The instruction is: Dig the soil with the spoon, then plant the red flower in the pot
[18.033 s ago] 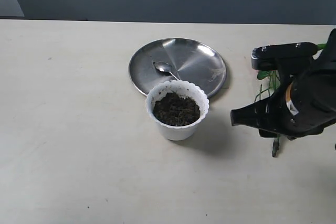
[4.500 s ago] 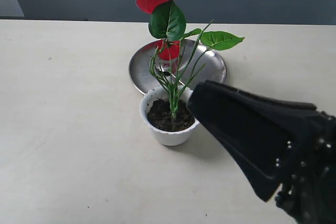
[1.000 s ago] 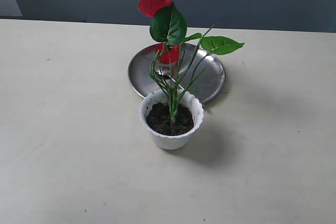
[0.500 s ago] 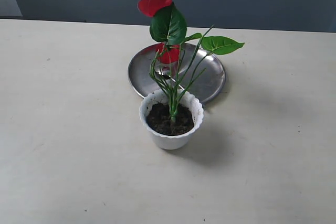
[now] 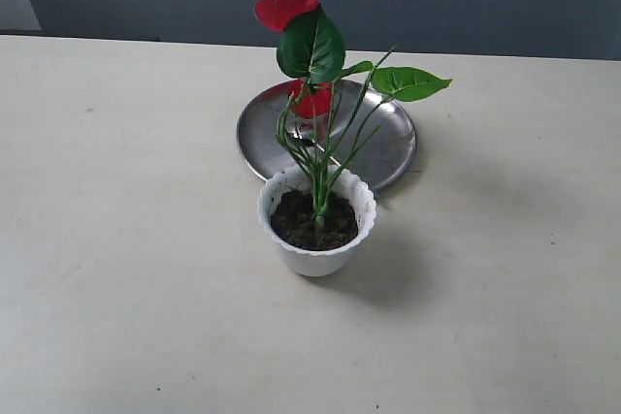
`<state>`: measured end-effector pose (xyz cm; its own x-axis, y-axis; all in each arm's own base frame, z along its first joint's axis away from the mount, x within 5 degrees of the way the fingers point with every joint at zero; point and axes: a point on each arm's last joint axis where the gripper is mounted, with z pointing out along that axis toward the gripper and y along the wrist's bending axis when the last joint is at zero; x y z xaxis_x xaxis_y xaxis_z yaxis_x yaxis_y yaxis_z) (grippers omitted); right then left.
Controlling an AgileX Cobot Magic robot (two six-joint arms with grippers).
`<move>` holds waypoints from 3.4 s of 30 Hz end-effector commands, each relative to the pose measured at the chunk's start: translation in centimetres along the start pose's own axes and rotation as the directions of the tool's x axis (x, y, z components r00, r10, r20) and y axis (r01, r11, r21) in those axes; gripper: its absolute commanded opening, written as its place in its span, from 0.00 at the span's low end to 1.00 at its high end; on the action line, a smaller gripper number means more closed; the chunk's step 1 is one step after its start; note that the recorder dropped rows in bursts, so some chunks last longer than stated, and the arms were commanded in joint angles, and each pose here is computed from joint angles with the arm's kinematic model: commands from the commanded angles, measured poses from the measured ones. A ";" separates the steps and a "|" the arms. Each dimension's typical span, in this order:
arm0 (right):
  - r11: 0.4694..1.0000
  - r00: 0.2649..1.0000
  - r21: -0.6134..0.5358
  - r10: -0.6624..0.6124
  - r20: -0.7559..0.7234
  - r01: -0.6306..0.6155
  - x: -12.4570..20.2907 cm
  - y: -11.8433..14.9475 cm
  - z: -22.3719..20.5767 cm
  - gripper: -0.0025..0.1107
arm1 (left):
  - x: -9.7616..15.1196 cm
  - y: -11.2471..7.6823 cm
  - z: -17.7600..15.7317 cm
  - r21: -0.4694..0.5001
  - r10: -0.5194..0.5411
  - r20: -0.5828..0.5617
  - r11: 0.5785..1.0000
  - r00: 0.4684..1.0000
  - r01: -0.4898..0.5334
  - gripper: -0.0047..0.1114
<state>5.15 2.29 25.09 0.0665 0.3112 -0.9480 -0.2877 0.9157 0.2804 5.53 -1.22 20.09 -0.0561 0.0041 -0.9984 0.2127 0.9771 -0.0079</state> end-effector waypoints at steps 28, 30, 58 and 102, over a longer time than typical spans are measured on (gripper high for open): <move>0.969 0.996 0.236 -0.089 0.030 0.079 2.5 -3.1 -0.5 0.13 | -0.1 0.0 0.0 0.006 0.007 0.015 1.000 1.000 -0.007 0.05; 0.965 0.997 0.252 -0.079 -0.008 0.079 2.9 -3.2 -0.7 0.13 | -0.1 0.0 0.0 0.006 0.007 0.015 1.000 1.000 -0.007 0.05; 0.965 0.997 0.252 -0.079 -0.008 0.079 2.9 -3.2 -0.7 0.13 | -0.1 -0.1 0.0 0.016 0.007 0.015 1.000 1.000 -0.007 0.05; 0.965 0.997 0.252 -0.077 -0.007 0.076 2.9 -3.2 -0.7 0.13 | -0.1 -0.1 0.0 0.016 0.007 0.015 1.000 1.000 -0.007 0.05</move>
<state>5.65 0.05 21.33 0.0786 0.2470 -0.9658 -0.0297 0.9690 0.2454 5.52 -1.28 20.09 -0.0560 0.0047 -0.9984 0.2232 0.9747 -0.0079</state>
